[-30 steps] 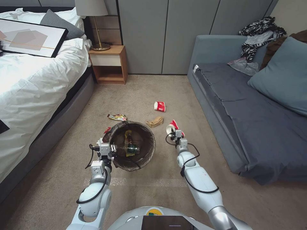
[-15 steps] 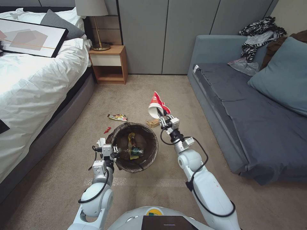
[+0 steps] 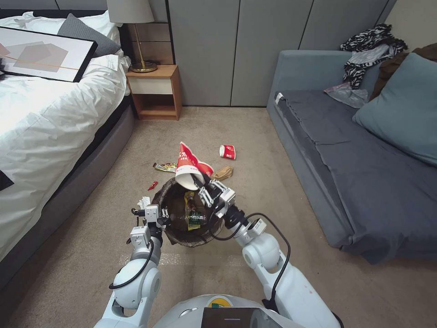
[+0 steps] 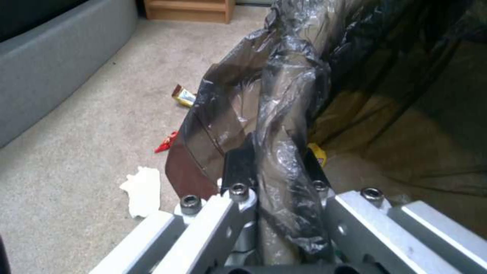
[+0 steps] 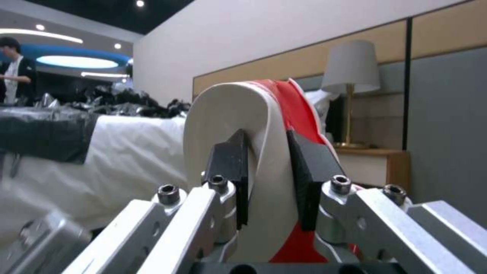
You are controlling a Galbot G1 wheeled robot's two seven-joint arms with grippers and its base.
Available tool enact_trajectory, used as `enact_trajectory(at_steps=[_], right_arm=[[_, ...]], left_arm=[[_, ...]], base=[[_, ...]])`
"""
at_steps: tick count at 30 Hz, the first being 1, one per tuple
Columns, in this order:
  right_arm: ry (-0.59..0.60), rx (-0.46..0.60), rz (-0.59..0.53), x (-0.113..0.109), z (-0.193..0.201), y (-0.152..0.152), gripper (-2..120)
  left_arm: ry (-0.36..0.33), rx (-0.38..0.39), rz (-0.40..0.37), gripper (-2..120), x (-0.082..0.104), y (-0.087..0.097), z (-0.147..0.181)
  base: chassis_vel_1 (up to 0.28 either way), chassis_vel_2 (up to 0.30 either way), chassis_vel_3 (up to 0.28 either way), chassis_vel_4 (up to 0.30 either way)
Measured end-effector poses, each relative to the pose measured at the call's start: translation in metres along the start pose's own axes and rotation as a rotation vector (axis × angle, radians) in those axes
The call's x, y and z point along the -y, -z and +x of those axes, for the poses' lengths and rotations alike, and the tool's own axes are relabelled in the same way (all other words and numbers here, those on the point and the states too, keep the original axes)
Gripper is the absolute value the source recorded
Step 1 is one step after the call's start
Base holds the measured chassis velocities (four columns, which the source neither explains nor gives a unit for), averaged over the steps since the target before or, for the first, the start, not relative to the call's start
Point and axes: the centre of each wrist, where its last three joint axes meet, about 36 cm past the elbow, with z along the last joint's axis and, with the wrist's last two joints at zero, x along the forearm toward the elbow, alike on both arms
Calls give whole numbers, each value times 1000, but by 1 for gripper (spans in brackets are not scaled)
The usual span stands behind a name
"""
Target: Pick up the trash bin, then pick up the garbage from the floor and place it into the trash bin.
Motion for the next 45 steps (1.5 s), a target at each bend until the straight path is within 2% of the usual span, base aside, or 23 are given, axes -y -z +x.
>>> enact_trajectory(at_steps=[8, 23, 30, 32, 34, 35, 37, 38, 41, 42, 45], right_arm=[[-10, -63, -18, -15, 25, -25, 17], [-40, -147, -28, -17, 43, -62, 17], [-47, -172, -26, -17, 47, -69, 33], [-49, -176, -25, -17, 48, -69, 45], [-50, -177, -25, -17, 49, -70, 46], [-50, -178, -25, -17, 49, -70, 55], [-50, -178, -25, -17, 49, -70, 55], [-51, -179, -25, -17, 50, -70, 65], [-51, -179, -25, -17, 50, -70, 65], [-52, -181, -24, -17, 50, -70, 82], [-52, -183, -23, -17, 50, -70, 92]], left_arm=[[0, 4, 1, 3, 1, 1, -1], [0, 5, 2, 3, 1, 1, -1], [-2, 11, 3, 3, 1, 2, 0], [-6, 11, 4, 3, 2, 2, 0], [-7, 11, 4, 3, 2, 2, 0], [-6, 11, 4, 3, 2, 2, 0], [-6, 11, 4, 3, 2, 2, 0], [-6, 12, 4, 3, 2, 2, 0], [-6, 12, 4, 3, 2, 3, 0], [-6, 12, 3, 3, 2, 2, 0], [-8, 11, 3, 3, 3, 2, 0]], base=[[0, 0, 0, 0], [0, 0, 0, 0], [0, 0, 0, 0], [0, 0, 0, 0], [0, 0, 0, 0], [0, 0, 0, 0], [0, 0, 0, 0], [0, 0, 0, 0], [0, 0, 0, 0], [0, 0, 0, 0], [0, 0, 0, 0]])
